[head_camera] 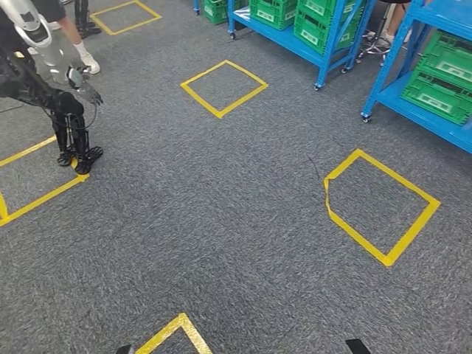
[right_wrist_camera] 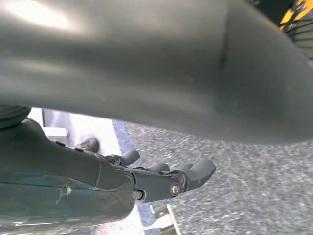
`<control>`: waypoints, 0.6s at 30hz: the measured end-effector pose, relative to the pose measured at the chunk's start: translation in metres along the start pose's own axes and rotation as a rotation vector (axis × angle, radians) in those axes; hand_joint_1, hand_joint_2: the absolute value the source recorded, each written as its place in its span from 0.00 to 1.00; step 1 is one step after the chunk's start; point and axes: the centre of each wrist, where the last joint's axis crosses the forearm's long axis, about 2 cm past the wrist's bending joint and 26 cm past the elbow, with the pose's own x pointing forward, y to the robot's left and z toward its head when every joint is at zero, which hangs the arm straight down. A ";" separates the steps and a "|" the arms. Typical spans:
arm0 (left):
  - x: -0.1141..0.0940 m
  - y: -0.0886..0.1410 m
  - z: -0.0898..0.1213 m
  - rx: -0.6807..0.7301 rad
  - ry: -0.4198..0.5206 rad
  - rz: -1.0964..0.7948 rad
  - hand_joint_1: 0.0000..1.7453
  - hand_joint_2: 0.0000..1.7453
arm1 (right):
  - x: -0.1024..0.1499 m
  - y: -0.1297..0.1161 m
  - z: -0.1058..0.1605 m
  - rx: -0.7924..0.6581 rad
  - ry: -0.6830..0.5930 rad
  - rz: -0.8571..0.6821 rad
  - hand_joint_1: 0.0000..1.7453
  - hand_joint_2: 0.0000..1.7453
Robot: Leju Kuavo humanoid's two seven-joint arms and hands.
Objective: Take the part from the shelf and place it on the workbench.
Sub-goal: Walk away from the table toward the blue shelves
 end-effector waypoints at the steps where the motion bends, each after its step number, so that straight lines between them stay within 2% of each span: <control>1: 0.000 0.001 0.000 0.003 -0.002 0.000 0.00 0.00 | 0.000 0.000 0.000 0.000 0.003 0.002 0.00 0.00; 18: 0.003 0.011 -0.001 0.027 0.022 -0.028 0.00 0.00 | -0.001 0.004 0.000 -0.001 -0.058 -0.027 0.00 0.00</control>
